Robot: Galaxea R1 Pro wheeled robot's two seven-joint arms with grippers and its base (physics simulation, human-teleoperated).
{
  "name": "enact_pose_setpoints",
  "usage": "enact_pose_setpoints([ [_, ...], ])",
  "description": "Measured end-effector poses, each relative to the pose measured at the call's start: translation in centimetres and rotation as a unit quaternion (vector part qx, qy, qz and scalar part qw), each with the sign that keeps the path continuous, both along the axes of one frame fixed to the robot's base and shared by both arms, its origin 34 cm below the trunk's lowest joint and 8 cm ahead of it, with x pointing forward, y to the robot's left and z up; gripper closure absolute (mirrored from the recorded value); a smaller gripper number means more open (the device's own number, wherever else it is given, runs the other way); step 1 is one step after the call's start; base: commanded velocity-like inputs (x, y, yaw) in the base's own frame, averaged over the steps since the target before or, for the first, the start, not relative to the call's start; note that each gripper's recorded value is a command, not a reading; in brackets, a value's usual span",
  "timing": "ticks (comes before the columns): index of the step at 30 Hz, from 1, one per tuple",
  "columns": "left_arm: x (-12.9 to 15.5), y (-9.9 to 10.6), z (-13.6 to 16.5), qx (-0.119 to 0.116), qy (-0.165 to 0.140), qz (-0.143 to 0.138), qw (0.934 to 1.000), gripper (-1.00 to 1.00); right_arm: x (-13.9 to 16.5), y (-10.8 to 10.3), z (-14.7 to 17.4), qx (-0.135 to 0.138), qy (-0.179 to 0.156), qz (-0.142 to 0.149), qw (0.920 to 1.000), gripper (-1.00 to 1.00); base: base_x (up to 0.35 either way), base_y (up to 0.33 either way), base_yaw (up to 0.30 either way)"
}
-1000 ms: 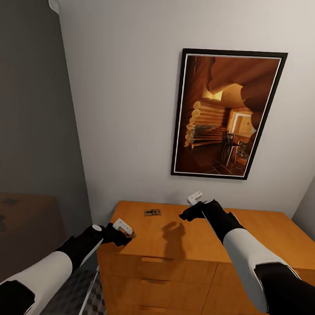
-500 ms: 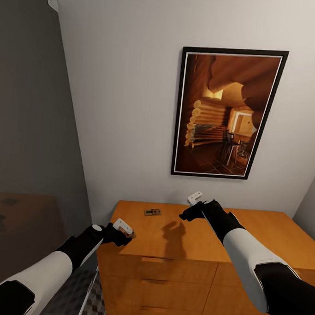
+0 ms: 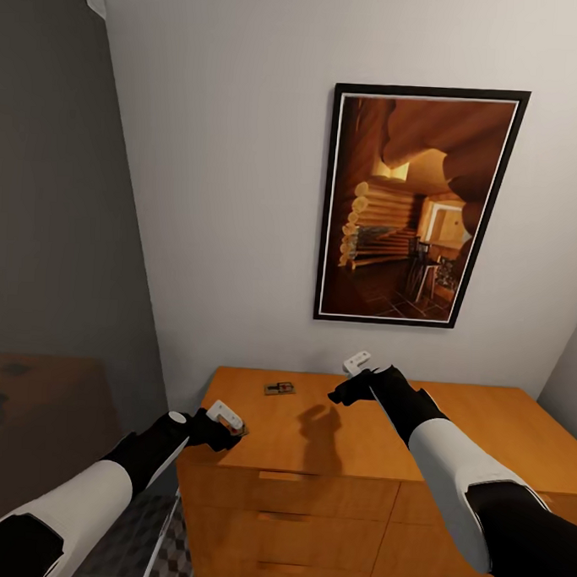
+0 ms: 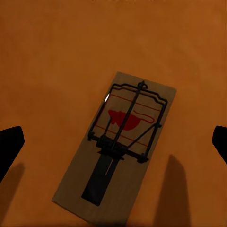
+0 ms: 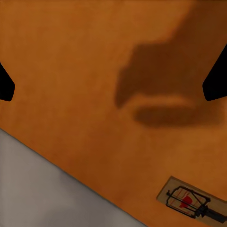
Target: Take the four mousetraps from the cabinet in the bathroom and place them on the bathroom floor. Make sure all four end up on the same floor surface, and ensure that at least two of them are either under or directly next to the same bathroom sink.
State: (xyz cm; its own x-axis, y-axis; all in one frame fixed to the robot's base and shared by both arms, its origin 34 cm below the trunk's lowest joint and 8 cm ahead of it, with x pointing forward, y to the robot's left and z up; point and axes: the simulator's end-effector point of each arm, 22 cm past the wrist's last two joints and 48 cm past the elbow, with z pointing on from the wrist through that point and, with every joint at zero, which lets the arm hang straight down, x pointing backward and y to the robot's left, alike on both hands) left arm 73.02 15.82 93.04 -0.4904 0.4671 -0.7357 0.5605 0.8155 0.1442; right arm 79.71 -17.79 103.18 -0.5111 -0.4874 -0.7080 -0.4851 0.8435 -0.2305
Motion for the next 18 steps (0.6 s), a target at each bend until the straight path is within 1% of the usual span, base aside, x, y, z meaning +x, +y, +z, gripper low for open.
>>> enact_pose_setpoints([
  [18, 0.5, -0.1, -1.1, 0.000, 0.001, 0.000, 1.0000, -1.00, 0.5, 0.0, -1.1, 0.000, 0.000, 0.001, 1.0000, -1.00, 0.000, 0.000, 0.000],
])
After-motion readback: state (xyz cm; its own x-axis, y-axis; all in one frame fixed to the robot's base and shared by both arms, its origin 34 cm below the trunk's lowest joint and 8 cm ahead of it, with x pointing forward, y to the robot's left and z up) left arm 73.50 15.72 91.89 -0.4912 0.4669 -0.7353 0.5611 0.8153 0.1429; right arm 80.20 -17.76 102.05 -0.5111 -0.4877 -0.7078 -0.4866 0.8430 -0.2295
